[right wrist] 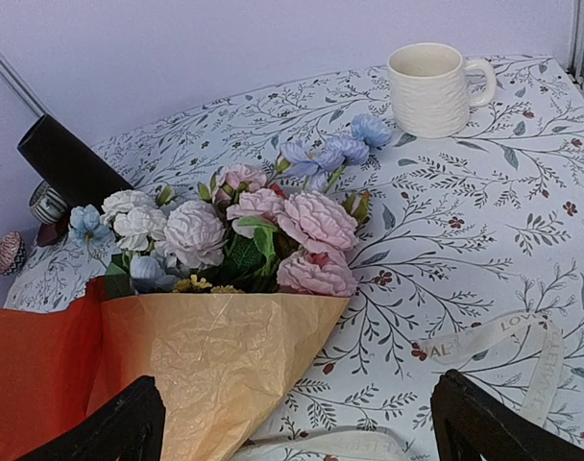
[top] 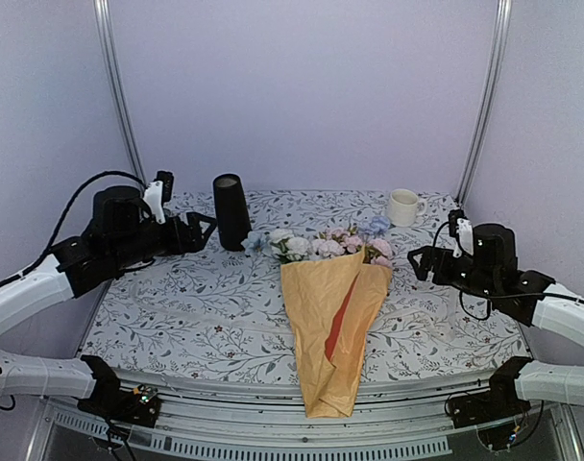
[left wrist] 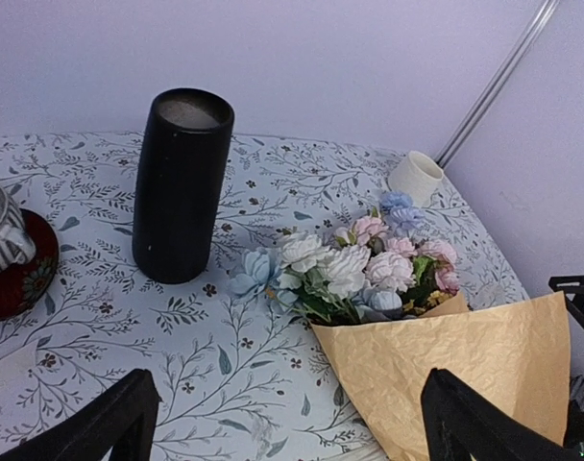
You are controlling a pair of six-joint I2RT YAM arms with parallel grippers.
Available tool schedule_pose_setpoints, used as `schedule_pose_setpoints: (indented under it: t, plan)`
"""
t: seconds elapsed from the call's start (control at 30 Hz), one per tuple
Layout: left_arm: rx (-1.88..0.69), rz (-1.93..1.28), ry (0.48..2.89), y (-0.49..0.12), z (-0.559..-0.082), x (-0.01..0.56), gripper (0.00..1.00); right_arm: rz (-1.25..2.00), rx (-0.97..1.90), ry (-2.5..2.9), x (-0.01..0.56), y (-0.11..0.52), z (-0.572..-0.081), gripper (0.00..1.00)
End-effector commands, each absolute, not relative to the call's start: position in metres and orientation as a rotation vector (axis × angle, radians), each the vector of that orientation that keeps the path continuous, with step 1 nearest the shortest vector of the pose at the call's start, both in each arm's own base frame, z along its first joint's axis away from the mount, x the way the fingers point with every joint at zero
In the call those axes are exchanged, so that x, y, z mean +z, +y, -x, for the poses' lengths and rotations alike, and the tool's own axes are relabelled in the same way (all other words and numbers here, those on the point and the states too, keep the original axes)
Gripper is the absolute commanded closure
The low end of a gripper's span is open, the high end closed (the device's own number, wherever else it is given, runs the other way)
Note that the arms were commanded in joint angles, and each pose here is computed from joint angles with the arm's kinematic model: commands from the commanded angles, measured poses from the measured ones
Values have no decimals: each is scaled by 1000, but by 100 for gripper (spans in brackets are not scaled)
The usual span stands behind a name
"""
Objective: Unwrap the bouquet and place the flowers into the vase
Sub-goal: Unfold the folded wrapping paper from the folded wrapping paper.
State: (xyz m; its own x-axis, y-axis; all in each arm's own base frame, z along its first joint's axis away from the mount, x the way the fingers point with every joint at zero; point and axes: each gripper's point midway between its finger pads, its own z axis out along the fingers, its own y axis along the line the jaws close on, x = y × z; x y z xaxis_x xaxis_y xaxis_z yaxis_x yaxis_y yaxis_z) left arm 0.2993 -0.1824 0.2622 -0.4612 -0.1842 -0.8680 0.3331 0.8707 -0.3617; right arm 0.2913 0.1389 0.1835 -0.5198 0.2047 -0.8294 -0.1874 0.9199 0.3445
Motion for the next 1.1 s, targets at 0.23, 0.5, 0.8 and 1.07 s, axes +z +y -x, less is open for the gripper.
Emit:
schedule_pose_setpoints:
  t: [0.23,0.5,0.8,1.07]
  plan:
    - [-474,-133,2046,-220,-305,252,2,-6,505,2109,175,148,-299,1]
    - [-528,-113,1964,-214,-300,252,2,29,535,2038,185,148,-292,1]
    - [-512,-123,1990,-217,-302,245,2,67,566,2068,179,156,-291,1]
    - [-510,-135,1998,-217,-300,239,2,80,578,2070,178,159,-291,1]
